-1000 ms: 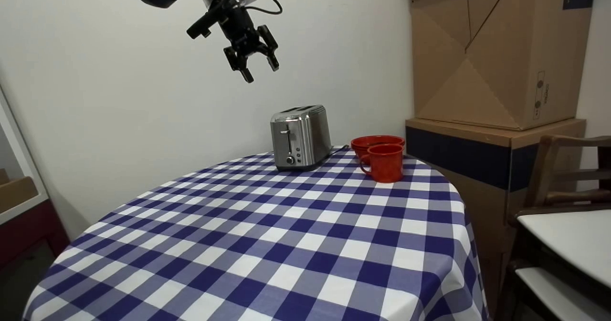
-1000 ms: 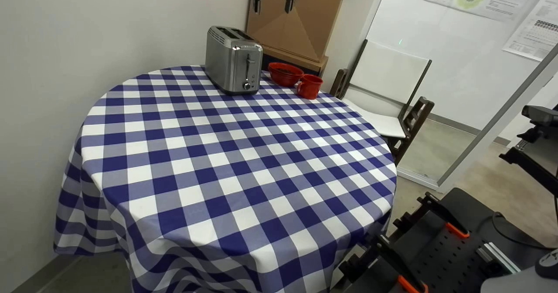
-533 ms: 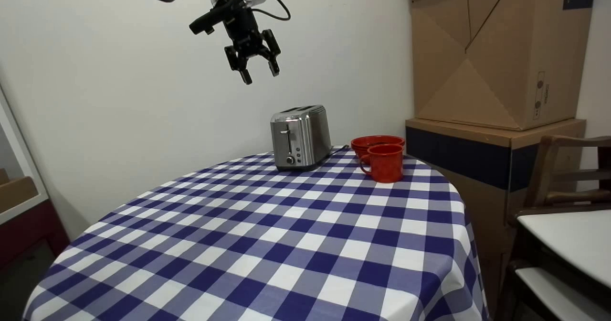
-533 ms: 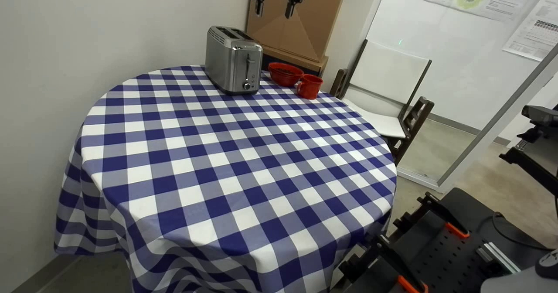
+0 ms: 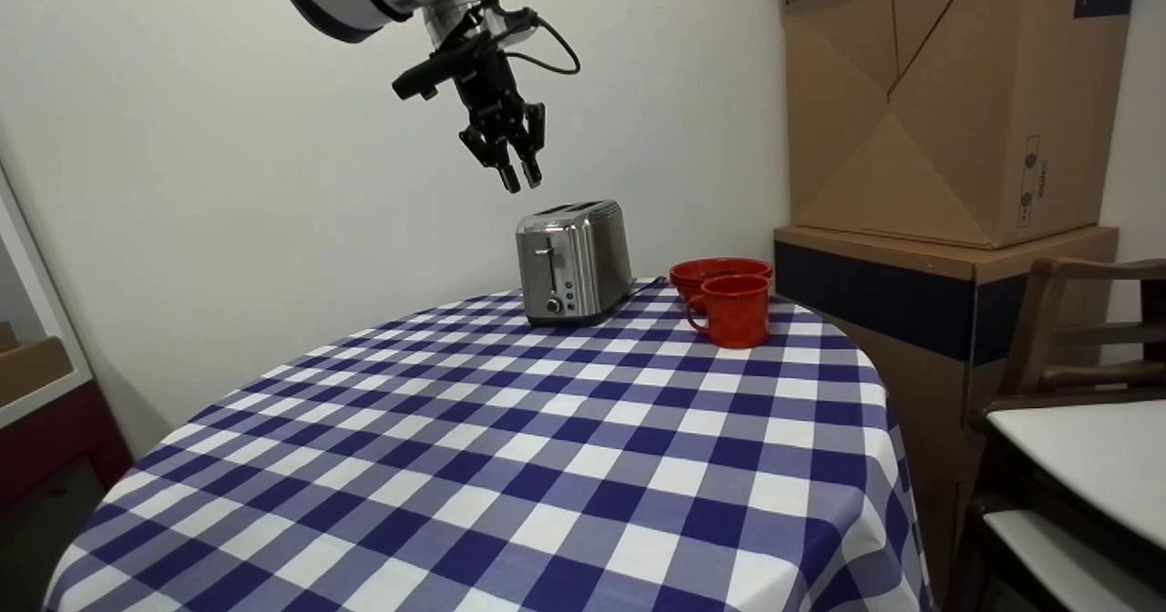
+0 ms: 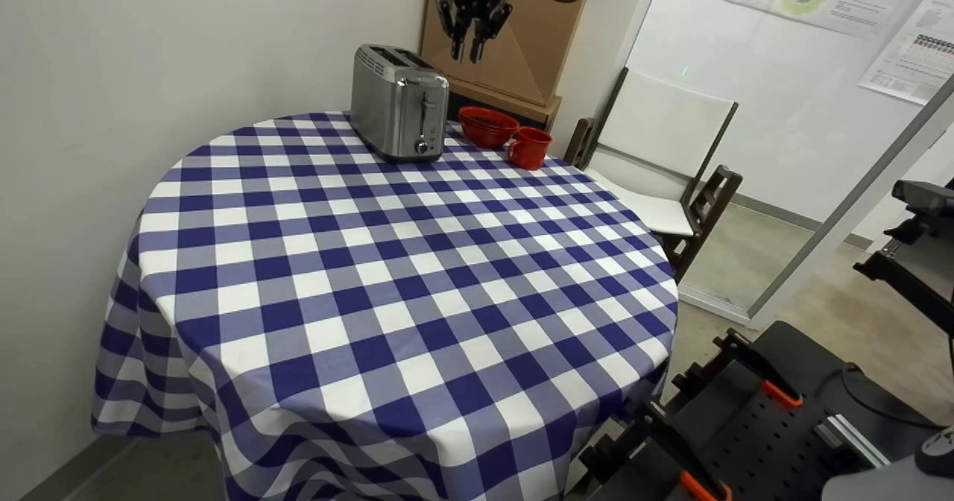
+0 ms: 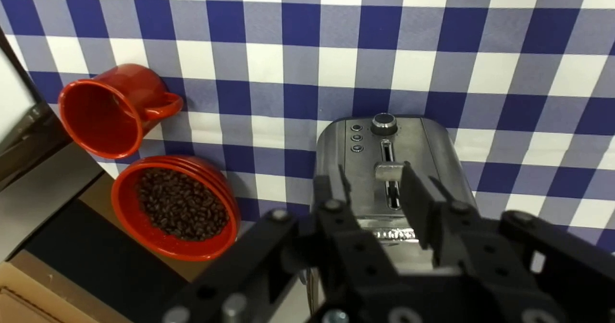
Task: Push down the lever of the toaster
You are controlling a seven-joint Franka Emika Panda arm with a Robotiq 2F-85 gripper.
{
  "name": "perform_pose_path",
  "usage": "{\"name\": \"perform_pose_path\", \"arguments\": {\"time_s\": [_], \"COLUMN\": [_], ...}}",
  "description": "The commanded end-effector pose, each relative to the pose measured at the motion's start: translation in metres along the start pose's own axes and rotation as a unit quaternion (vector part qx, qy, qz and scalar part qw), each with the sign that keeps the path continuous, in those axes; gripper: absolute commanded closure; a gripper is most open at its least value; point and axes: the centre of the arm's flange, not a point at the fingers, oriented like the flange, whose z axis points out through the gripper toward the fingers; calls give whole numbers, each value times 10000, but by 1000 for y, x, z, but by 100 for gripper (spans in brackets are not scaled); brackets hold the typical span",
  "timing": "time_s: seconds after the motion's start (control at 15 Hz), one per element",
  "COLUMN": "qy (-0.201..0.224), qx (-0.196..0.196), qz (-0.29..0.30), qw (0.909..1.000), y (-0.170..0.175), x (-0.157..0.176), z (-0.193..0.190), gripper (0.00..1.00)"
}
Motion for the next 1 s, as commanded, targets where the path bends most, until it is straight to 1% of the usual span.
{"name": "perform_pose_path", "arguments": {"time_s": [0.0,0.07,0.13,0.67,0.93], "qy": [113,135,157,229,335], "qx": [79,59,67,65,39], "qz": [-23,-8,-43,-368,-584], "qw": [9999,9999,9998,9990,9977], "y": [-1,-1,-2,-21,-33], "x": [35,39,44,58,67], "z": [14,17,22,57,63], "gripper": [94,98,100,99,99]}}
